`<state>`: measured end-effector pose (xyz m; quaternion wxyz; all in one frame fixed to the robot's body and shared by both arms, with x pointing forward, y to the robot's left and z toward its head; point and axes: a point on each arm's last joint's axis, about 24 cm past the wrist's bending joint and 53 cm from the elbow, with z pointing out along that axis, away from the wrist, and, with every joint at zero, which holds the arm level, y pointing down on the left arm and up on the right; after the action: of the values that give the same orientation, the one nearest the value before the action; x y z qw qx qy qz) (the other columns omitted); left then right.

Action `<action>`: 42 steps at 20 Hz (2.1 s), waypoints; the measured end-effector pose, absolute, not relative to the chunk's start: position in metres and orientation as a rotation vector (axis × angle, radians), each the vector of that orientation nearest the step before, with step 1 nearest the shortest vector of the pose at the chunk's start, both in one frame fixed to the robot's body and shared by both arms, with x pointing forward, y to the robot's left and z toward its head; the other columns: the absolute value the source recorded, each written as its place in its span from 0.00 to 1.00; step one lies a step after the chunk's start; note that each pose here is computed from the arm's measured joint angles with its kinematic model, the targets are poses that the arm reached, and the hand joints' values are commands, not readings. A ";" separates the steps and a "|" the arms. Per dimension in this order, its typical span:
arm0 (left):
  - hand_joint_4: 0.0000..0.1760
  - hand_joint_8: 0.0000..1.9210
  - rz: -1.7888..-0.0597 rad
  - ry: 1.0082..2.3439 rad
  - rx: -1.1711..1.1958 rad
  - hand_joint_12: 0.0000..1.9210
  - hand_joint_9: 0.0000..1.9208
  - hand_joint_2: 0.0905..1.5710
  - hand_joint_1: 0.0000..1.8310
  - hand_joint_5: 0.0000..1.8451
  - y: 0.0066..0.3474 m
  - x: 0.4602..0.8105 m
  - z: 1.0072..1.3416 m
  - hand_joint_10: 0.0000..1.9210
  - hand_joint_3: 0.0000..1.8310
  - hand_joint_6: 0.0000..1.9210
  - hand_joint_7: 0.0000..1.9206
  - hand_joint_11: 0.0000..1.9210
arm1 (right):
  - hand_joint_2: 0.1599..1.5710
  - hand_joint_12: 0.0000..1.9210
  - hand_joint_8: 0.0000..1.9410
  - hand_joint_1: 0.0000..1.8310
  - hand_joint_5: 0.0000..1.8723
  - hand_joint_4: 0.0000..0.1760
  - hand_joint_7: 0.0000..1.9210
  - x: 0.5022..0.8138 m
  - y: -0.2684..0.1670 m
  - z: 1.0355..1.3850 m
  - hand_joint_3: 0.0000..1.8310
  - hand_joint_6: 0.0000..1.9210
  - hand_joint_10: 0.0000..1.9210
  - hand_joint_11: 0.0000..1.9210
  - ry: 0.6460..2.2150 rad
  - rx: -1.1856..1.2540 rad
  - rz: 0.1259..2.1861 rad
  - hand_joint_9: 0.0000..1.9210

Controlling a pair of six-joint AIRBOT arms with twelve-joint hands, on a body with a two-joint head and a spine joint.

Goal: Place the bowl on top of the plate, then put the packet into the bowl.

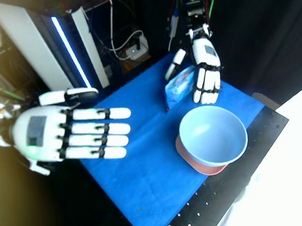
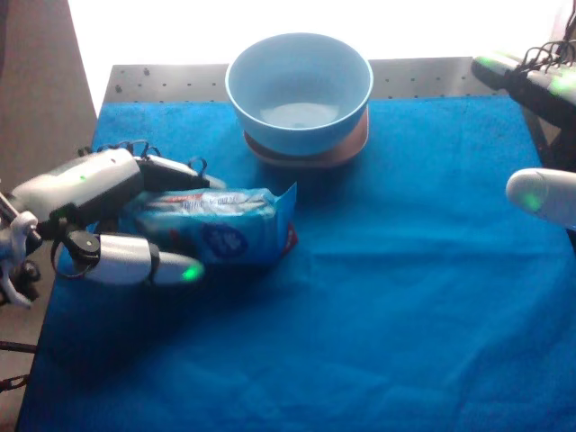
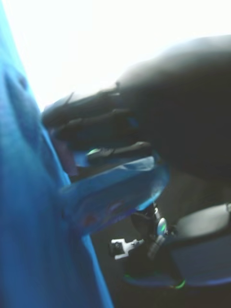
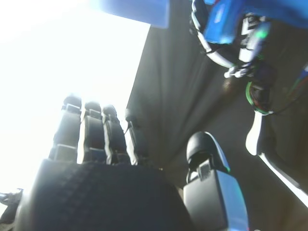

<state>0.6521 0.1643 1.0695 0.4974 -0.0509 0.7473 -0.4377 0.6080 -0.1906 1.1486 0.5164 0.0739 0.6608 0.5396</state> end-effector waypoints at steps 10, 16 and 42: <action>0.00 0.57 -1.118 1.708 -0.113 0.60 0.56 0.68 0.71 0.57 0.167 0.651 1.110 0.44 0.00 0.33 0.54 0.46 | 0.80 0.00 0.00 0.00 0.00 0.19 0.00 0.608 -0.197 1.136 0.01 0.00 0.00 0.00 1.614 0.219 1.275 0.00; 0.00 0.47 -1.202 1.443 -0.039 0.66 0.51 0.67 0.76 0.59 0.184 0.638 1.192 0.62 0.00 0.29 0.53 0.38 | 0.82 0.00 0.00 0.00 0.00 0.40 0.00 0.607 -0.200 1.132 0.01 0.00 0.00 0.00 1.619 0.242 1.269 0.00; 0.30 0.00 -1.108 1.464 -0.069 0.68 0.36 0.59 0.46 0.33 0.100 0.769 1.219 0.00 0.00 0.00 0.34 0.09 | 0.70 0.00 0.00 0.00 0.00 0.85 0.00 0.611 -0.199 1.124 0.00 0.00 0.00 0.00 1.618 0.250 1.271 0.00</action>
<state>0.7687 0.1005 1.2186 0.6068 -0.0297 0.6333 -0.4794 0.6113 -0.1992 1.1236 0.5096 0.1038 0.6716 0.5277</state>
